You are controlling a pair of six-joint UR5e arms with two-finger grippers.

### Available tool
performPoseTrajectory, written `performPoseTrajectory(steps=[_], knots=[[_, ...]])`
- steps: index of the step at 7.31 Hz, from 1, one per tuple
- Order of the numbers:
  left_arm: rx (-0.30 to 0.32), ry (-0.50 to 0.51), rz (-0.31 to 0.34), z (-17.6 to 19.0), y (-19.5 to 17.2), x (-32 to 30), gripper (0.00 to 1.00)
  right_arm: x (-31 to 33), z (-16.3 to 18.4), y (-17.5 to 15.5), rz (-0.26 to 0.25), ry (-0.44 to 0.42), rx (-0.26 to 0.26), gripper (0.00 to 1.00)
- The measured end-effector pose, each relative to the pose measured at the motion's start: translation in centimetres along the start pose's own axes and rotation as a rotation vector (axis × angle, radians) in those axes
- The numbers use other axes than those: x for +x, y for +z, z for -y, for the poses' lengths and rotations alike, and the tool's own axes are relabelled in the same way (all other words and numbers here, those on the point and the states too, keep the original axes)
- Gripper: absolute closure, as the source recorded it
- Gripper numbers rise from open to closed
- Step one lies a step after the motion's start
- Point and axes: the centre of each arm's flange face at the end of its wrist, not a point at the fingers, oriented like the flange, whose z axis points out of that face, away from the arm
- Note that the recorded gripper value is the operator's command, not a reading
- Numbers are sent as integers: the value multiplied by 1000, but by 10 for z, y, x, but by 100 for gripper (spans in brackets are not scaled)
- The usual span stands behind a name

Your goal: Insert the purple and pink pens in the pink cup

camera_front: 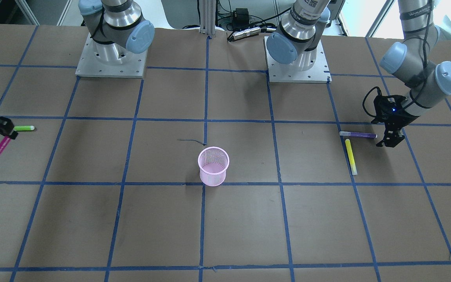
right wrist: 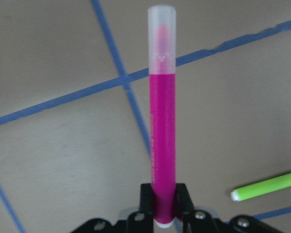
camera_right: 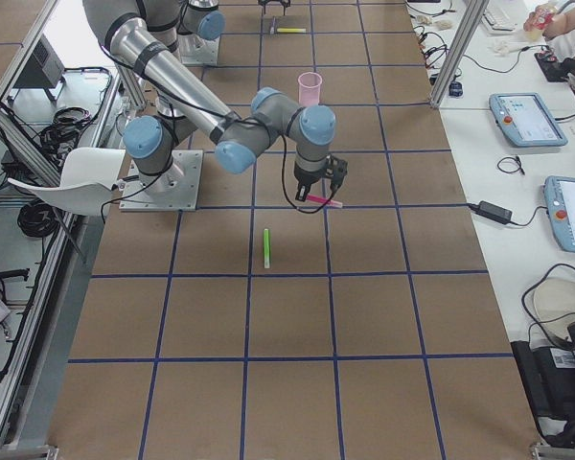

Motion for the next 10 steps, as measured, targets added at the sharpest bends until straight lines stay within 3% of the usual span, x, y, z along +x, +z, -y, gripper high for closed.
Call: performPoseTrajectory(steps=[1,3,5,7,8,10], knots=[[4,-1,0,-1,3,-1,12,-66,-20,-10,40,53,-18,100],[12,-5,-1,-2,8,-2,58,-189,-66,-14,123,195,-51,100],[17,-8,-1,-2,10,-2,86,-286,-117,-8,234,314,-139,100],[18,-15,-1,-2,10,-2,100,-347,-152,-4,379,430,-273,100],[17,-20,0,-1,9,-2,100,-370,-158,0,444,479,-324,100],[9,-27,4,-3,6,-3,100,-403,-140,21,565,592,-378,100]])
